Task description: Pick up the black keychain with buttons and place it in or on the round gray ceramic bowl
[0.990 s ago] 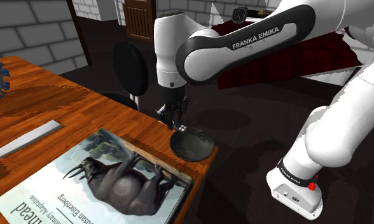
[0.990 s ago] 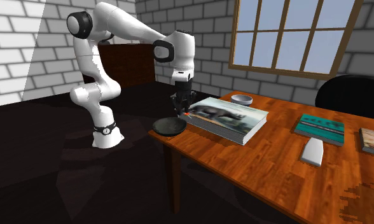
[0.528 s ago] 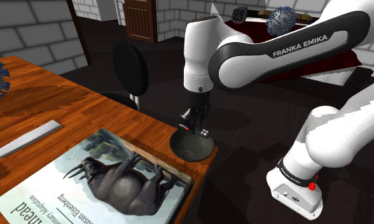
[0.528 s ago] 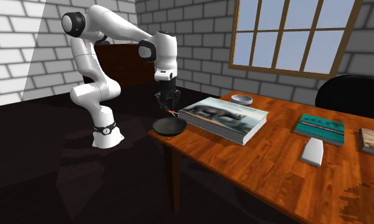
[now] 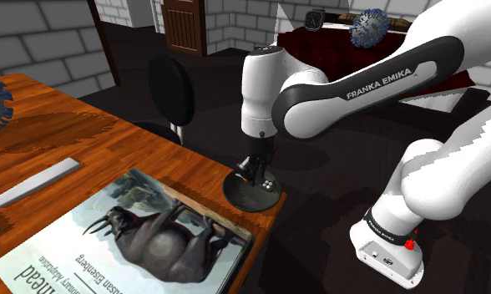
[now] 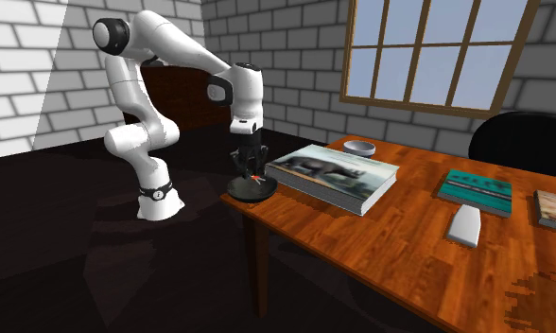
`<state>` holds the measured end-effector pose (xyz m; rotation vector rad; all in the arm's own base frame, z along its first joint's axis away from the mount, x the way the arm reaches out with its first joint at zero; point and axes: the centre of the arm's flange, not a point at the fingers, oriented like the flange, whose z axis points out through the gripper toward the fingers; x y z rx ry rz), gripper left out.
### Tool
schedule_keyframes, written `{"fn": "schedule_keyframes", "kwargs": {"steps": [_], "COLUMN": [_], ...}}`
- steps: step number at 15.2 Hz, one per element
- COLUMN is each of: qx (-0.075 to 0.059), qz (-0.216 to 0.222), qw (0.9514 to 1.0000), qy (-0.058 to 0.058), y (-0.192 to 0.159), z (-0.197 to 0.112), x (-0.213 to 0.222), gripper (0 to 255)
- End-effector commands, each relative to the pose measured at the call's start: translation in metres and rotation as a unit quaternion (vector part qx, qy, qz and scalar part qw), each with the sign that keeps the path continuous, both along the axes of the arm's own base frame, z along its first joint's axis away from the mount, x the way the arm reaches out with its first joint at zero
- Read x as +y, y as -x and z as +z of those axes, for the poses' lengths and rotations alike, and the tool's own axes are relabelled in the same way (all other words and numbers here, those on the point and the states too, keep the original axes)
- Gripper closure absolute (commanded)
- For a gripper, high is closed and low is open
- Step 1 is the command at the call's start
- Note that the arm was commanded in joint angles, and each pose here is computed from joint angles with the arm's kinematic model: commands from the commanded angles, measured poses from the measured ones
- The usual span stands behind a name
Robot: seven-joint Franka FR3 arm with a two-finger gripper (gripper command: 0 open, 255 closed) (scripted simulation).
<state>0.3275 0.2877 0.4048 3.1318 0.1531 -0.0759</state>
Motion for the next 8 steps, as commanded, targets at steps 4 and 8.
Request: {"fn": "schedule_keyframes", "kwargs": {"steps": [4,8], "qx": [0.0,0.0], "qz": [0.0,0.0], "qw": [1.0,1.0], "qy": [0.0,0.0], "y": [0.0,0.0], "z": [-0.028,-0.028], "x": [0.0,0.0], "gripper": [255,255]}}
